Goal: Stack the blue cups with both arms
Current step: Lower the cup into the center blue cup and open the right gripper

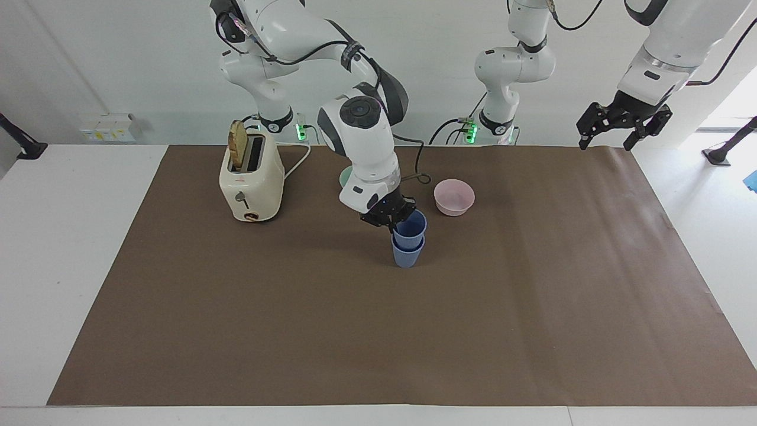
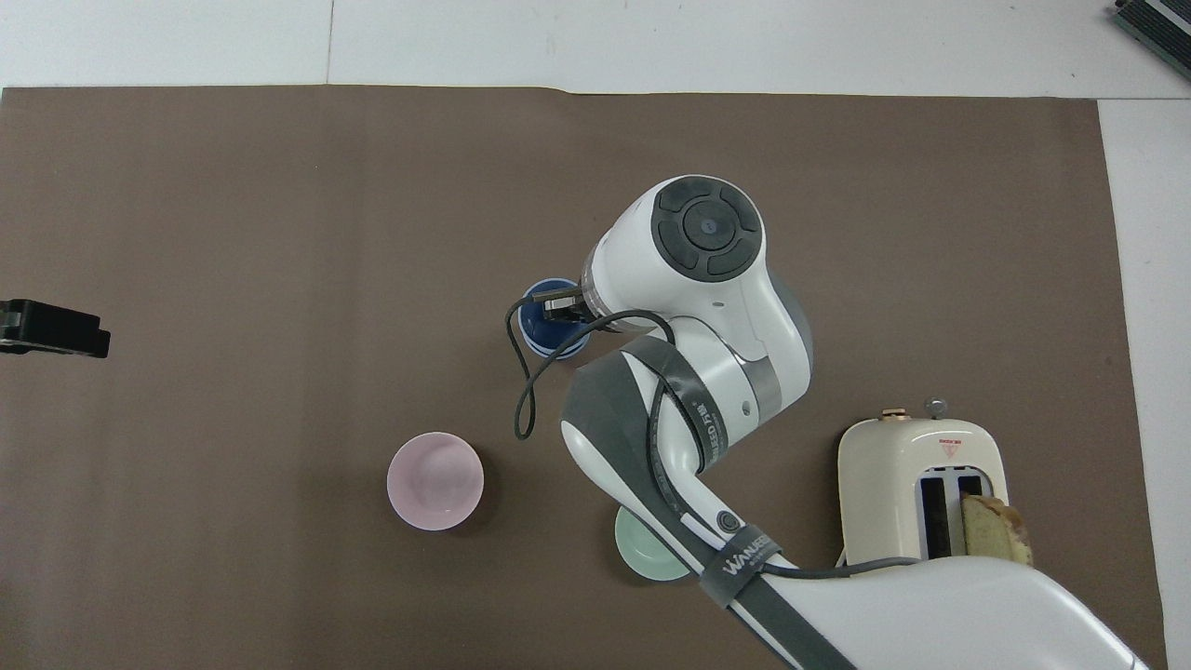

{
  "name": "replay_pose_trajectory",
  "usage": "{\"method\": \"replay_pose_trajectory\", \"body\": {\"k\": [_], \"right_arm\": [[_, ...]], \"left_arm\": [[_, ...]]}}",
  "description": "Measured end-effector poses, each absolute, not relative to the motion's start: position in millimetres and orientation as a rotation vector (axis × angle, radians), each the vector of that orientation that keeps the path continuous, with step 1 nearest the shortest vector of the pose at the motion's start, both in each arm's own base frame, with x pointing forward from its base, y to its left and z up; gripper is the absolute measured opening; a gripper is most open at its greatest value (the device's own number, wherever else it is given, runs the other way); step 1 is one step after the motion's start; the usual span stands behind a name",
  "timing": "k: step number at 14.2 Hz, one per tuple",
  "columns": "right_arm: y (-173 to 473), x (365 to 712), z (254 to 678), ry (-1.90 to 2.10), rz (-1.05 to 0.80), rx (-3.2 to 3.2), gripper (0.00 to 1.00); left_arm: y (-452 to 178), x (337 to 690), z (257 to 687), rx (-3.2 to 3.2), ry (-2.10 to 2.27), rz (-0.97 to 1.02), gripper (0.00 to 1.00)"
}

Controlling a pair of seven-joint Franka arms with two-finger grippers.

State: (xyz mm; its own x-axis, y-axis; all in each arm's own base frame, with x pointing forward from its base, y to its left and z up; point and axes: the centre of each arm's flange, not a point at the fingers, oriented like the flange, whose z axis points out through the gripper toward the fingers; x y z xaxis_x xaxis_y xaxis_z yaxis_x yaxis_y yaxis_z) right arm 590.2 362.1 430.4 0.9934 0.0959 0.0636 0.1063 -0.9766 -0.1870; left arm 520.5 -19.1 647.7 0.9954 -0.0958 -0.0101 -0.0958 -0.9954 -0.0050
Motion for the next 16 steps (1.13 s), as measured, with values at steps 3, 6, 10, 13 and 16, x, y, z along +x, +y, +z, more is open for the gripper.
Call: {"method": "replay_pose_trajectory", "body": {"k": [3,6,10,13,16], "right_arm": [[361.4,591.1,426.6,-0.148,-0.074,-2.947,0.05],[359.6,590.9,423.0,-0.148,-0.069,-2.955,0.18],[355.9,593.3,423.2,-0.162,-0.092,-2.976,0.59],[355.2,594.8,426.1,-0.165,-0.105,-2.979,0.94],[340.7,604.3,438.1,-0.137,-0.126,-2.988,1.0]], "left_arm": [[-19.1,520.5,647.7,-3.132,0.15,0.016,1.0],[-19.1,520.5,647.7,-3.132,0.15,0.016,1.0],[-19.1,520.5,647.7,-3.132,0.15,0.016,1.0],[-19.1,520.5,647.7,-3.132,0.15,0.016,1.0],[-19.1,520.5,647.7,-3.132,0.15,0.016,1.0]]}}
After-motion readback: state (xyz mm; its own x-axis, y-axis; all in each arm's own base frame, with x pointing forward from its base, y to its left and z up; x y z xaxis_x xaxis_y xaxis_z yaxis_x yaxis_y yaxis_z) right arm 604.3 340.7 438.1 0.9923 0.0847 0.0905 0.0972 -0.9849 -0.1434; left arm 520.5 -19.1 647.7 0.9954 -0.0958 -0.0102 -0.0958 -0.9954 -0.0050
